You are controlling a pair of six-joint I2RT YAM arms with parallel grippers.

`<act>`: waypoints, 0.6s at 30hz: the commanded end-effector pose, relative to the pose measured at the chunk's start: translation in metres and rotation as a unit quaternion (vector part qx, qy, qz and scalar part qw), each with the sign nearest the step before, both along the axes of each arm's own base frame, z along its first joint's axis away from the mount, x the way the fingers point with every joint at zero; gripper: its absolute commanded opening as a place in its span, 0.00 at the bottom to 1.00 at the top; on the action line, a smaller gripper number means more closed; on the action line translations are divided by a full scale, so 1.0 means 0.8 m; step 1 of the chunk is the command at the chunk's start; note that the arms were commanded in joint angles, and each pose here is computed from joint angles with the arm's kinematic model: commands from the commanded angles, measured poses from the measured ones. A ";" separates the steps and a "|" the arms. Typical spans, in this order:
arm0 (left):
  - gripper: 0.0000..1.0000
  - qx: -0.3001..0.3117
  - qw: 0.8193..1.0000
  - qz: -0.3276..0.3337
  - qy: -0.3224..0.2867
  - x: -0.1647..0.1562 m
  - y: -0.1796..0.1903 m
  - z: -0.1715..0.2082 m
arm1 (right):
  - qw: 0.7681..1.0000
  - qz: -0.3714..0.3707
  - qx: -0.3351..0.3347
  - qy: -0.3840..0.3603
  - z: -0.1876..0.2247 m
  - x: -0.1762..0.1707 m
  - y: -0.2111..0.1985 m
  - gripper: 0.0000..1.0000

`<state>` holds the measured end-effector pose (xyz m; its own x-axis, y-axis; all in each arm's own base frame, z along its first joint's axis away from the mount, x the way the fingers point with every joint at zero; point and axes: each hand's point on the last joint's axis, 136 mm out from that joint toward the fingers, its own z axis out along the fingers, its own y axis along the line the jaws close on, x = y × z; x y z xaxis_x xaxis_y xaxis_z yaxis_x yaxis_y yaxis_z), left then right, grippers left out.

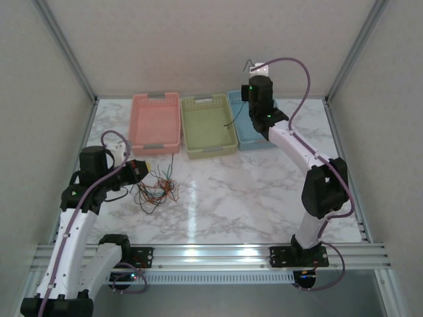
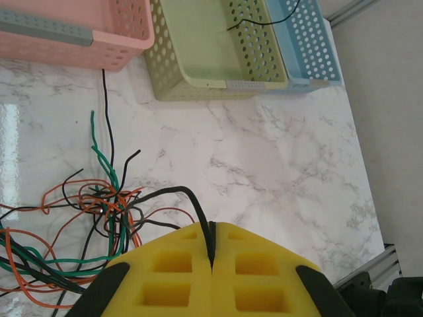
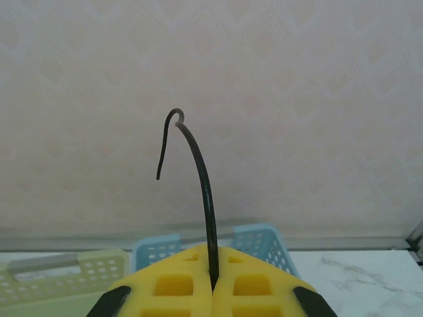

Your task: Untangle the cables

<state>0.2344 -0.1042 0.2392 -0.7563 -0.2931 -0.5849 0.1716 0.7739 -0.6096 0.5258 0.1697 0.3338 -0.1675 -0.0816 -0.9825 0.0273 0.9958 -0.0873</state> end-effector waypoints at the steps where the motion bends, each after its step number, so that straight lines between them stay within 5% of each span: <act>1: 0.00 0.005 1.000 0.000 -0.005 -0.001 0.002 -0.003 | 0.997 -0.028 -0.008 -0.070 0.062 -0.005 -0.015 0.00; 6: 0.00 0.004 1.000 -0.001 0.001 0.001 0.002 -0.005 | 0.995 -0.008 0.006 -0.097 0.108 -0.010 -0.009 0.00; 18: 0.00 0.004 1.000 -0.003 0.002 0.000 0.001 -0.006 | 0.988 -0.069 -0.014 -0.140 0.119 0.012 -0.026 0.00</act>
<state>0.2347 -0.1042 0.2384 -0.7581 -0.2930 -0.5827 0.1697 0.7740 -0.6100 0.5296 0.1578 0.4182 0.0345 -0.0761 -0.9965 0.1033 0.9920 -0.0722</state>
